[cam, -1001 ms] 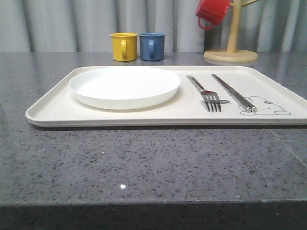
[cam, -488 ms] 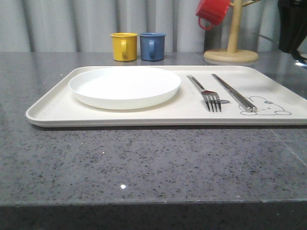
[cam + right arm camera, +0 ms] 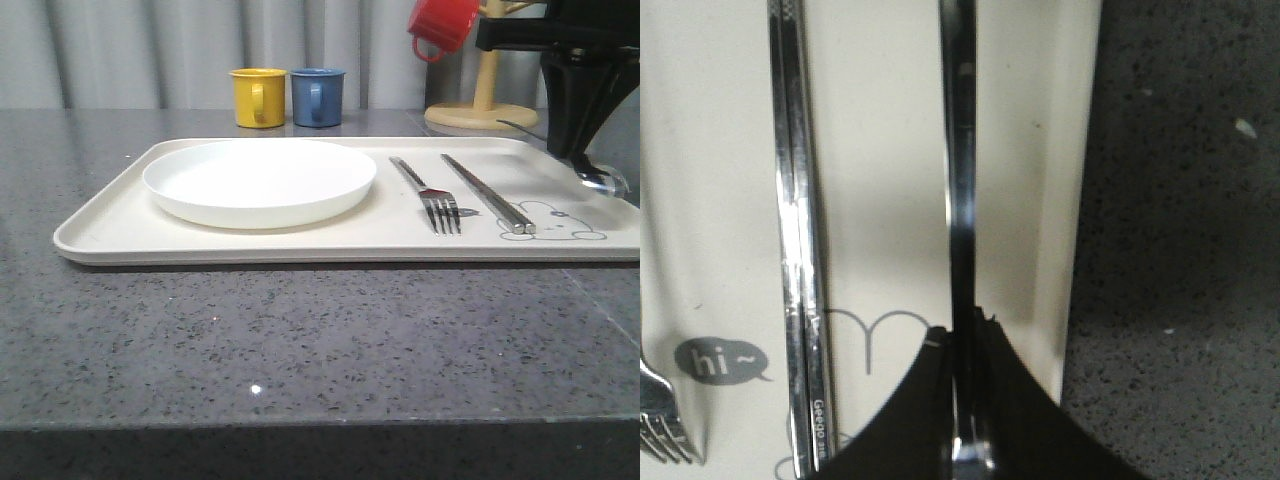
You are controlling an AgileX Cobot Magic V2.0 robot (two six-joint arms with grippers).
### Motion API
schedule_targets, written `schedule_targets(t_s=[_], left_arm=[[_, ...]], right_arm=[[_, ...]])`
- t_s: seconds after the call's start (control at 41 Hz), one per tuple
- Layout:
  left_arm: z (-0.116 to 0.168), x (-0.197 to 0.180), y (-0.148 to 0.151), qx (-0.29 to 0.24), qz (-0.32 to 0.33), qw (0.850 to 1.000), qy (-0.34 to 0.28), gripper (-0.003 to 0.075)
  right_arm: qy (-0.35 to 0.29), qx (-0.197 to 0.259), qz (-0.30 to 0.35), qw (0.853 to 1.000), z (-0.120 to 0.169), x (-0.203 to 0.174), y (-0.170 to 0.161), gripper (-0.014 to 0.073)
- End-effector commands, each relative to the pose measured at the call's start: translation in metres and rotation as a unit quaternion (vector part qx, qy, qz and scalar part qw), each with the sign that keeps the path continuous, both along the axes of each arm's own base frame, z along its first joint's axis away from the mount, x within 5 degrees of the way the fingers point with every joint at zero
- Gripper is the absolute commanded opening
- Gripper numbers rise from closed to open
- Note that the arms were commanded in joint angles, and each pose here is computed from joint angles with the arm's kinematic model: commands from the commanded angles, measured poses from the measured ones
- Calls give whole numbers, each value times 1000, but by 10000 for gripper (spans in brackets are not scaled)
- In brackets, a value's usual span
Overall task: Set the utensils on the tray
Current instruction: 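Lower the spoon onto the tray beside the chopsticks and release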
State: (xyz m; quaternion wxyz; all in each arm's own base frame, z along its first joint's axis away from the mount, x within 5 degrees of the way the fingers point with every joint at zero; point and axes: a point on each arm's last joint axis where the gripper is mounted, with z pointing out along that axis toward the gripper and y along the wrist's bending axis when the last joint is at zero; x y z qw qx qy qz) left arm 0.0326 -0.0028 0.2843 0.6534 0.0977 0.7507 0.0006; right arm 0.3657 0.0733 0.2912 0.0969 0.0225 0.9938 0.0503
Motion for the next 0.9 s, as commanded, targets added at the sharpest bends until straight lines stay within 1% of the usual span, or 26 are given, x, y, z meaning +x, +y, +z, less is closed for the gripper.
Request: schedule_targets(t_s=[0.0,0.073,0.293,0.635,0.732,0.879], left_arm=[[15,0,0,-12,0,999,-48,-18],[15,0,0,-12,0,999,-48,-18],[15,0,0,-12,0,999,-48,-18],[15,0,0,-12,0,999,-48,-18],[15,0,0,-12,0,999,-48,-18],[15,0,0,-12,0,999,-48,-18]], right_arm=[[7,-4,-1,1000,18,-11,-3,-59],[7,-3,-8,1000,16,-9,-3,-59],[36,-7,-11,999,-1,-3,-2,-59],[31,-5,-18,999,-2,0,-1,-50],[31,-5,-18,999,-2,0,-1,15],[27,-5,-18,999,-2,0,-1,166]])
